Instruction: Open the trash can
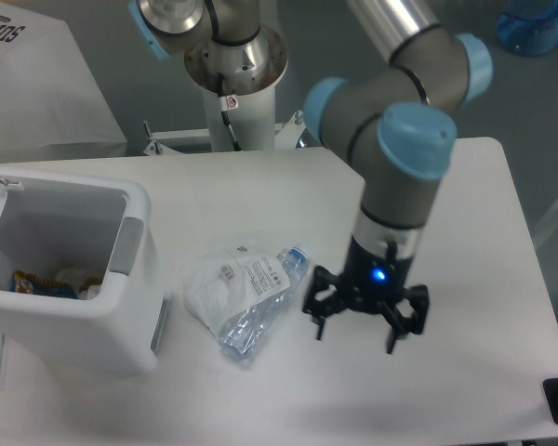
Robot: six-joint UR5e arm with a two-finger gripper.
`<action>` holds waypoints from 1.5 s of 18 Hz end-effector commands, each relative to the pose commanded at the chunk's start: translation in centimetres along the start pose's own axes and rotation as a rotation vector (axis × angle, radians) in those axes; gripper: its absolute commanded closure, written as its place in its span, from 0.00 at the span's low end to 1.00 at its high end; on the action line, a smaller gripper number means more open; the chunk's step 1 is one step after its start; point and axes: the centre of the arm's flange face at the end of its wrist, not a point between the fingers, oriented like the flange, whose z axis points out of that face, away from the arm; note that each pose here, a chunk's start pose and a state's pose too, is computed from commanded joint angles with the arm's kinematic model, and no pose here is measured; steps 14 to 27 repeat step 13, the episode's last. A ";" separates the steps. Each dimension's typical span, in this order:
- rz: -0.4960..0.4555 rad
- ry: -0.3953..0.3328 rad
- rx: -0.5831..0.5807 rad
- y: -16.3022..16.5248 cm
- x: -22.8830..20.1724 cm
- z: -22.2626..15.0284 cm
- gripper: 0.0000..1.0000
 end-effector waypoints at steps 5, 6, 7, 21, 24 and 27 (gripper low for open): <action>0.230 0.053 -0.113 0.3 -0.8 -0.1 0.00; 0.259 0.050 -0.141 0.5 -0.9 0.0 0.00; 0.288 0.051 -0.170 0.6 -0.8 0.6 0.00; 0.369 0.033 -0.251 1.3 -0.4 1.6 0.00; 0.369 0.033 -0.251 1.3 -0.4 1.6 0.00; 0.369 0.033 -0.251 1.3 -0.4 1.6 0.00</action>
